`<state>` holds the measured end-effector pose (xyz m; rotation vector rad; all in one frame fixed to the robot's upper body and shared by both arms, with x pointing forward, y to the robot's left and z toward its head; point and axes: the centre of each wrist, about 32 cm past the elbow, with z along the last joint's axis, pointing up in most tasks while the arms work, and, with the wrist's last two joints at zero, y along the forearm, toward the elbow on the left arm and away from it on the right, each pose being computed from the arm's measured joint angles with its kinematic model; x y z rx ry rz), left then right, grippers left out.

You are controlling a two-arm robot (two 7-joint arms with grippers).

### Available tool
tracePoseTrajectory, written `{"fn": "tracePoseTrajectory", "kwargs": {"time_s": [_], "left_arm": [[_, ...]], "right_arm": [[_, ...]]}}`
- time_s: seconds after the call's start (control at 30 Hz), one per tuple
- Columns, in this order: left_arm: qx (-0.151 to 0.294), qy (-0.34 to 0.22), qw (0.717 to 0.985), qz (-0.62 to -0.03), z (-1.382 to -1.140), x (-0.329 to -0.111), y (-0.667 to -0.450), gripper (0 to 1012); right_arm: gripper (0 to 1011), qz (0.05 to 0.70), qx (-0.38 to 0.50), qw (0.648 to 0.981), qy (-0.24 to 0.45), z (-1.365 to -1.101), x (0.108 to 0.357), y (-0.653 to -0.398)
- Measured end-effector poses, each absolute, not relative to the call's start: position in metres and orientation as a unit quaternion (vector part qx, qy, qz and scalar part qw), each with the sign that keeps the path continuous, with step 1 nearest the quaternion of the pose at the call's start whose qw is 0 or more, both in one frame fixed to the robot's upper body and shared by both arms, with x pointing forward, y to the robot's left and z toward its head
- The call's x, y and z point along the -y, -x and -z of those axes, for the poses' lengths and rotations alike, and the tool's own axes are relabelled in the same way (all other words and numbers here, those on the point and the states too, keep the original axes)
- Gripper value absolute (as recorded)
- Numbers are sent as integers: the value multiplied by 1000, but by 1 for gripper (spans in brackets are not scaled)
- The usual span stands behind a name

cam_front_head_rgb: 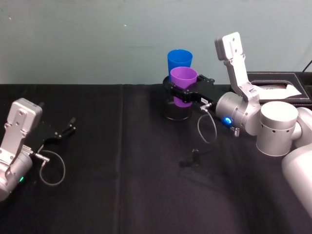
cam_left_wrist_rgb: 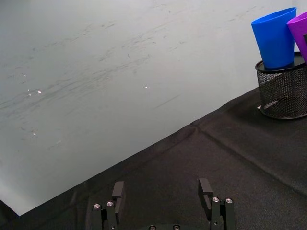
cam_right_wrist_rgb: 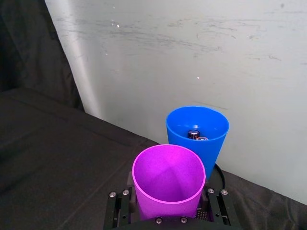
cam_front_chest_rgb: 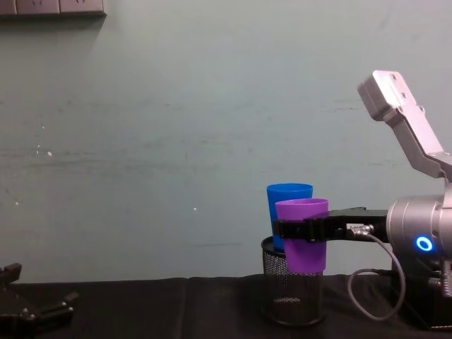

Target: Pick up one cup with a gripper and tap it against the other cup.

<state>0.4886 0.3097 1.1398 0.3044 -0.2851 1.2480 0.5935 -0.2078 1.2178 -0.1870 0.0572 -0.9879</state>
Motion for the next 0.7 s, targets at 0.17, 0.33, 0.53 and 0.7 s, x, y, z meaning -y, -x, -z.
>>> {"fn": "tracePoseTrajectory", "kwargs": {"time_s": [0.17,0.33,0.53,0.7], "left_arm": [[132,-141,791,-580,-1140,-310,-489,1000],[132,-142,791,-580,-1140,-310,-489,1000],[132,-141,791,-580,-1140,-310,-489,1000],[133,-141,791,-580,-1140,-310,-489,1000]], "right_arm": [[720,473,-27,876,90,-1218,208,-593],[719,473,-27,876,90,-1218,208,-593],[720,473,-27,876,90,-1218,208,-593],[720,473,-27,876,90,-1218,208,-593]]}}
